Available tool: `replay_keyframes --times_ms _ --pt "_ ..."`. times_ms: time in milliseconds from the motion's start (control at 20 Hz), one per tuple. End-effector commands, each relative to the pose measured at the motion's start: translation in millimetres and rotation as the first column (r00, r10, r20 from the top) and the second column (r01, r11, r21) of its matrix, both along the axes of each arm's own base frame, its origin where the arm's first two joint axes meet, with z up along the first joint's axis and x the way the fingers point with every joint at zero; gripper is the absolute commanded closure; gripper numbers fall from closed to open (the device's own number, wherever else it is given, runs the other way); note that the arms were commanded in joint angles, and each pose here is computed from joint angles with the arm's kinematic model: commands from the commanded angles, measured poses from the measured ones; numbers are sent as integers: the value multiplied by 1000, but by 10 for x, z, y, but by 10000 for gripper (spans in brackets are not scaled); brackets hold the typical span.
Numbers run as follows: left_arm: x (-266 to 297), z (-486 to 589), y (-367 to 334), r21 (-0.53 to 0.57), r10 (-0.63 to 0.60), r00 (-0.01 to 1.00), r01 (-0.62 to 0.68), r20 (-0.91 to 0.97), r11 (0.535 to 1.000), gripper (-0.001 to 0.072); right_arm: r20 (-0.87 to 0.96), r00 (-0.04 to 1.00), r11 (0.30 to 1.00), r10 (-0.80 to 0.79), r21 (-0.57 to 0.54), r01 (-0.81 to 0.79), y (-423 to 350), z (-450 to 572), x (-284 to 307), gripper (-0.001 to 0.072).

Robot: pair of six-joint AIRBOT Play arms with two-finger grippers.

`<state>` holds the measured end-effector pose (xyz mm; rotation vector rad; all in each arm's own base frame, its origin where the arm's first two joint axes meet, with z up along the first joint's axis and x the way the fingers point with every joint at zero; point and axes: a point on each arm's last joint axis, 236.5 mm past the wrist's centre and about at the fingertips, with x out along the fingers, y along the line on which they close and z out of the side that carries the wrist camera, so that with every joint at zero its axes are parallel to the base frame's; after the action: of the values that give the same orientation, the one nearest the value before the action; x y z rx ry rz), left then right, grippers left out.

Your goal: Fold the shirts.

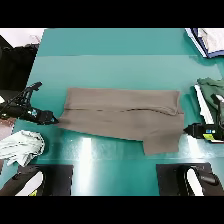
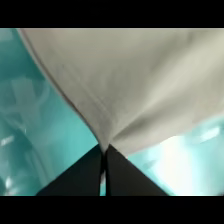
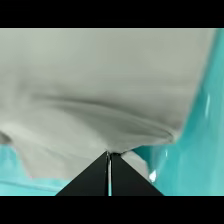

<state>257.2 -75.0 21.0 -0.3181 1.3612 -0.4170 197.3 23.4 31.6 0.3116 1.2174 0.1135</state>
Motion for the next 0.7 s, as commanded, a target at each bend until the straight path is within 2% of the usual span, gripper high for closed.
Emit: replay_keyframes --times_ms 0,300,650 --pt "360 48 14 -27 97 990 -95 103 995 682 115 992 999 51 -2 -51 119 243 441 698" --pt "1015 204 226 -32 241 938 -241 250 970 682 22 999 997 42 -64 -41 -134 181 1113 699" --pt "1568 -30 265 -97 327 917 -313 229 945 681 -30 999 998 34 -49 -36 -236 -26 1729 698"
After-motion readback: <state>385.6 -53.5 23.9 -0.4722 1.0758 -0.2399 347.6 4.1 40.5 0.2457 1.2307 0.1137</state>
